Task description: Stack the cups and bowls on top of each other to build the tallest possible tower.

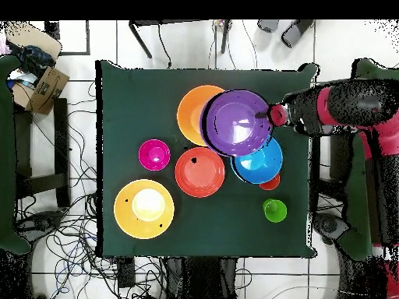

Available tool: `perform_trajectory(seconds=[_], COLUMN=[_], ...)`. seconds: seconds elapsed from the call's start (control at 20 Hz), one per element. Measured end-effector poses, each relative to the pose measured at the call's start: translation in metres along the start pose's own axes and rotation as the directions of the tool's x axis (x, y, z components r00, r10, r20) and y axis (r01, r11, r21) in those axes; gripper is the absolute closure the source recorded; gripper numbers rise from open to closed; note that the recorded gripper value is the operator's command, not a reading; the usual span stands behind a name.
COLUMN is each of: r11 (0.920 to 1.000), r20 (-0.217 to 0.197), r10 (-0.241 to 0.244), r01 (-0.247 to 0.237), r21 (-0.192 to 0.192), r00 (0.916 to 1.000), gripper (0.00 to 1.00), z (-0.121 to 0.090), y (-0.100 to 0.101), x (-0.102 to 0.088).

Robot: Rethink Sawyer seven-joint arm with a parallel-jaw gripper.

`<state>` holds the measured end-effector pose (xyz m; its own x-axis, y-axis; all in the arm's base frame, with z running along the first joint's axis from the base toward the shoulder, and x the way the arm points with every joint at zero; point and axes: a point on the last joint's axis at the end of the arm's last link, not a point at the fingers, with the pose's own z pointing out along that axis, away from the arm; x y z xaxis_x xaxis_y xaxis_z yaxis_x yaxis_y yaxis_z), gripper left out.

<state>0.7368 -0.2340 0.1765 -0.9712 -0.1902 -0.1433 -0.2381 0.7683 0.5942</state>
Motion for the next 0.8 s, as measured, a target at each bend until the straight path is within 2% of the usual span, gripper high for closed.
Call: perform_trajectory(seconds=[0.4, 0.8], r11=[0.997, 0.9935], r20=[0.033, 0.046], r10=[0.012, 0.034], r01=[-0.015, -0.039], r21=[0.076, 0.106], r00=[0.9994, 0.9983], gripper=[1.0, 1.0], z=[-0.014, -0.023], y=[-0.009, -0.024], x=[0.0, 0.0])
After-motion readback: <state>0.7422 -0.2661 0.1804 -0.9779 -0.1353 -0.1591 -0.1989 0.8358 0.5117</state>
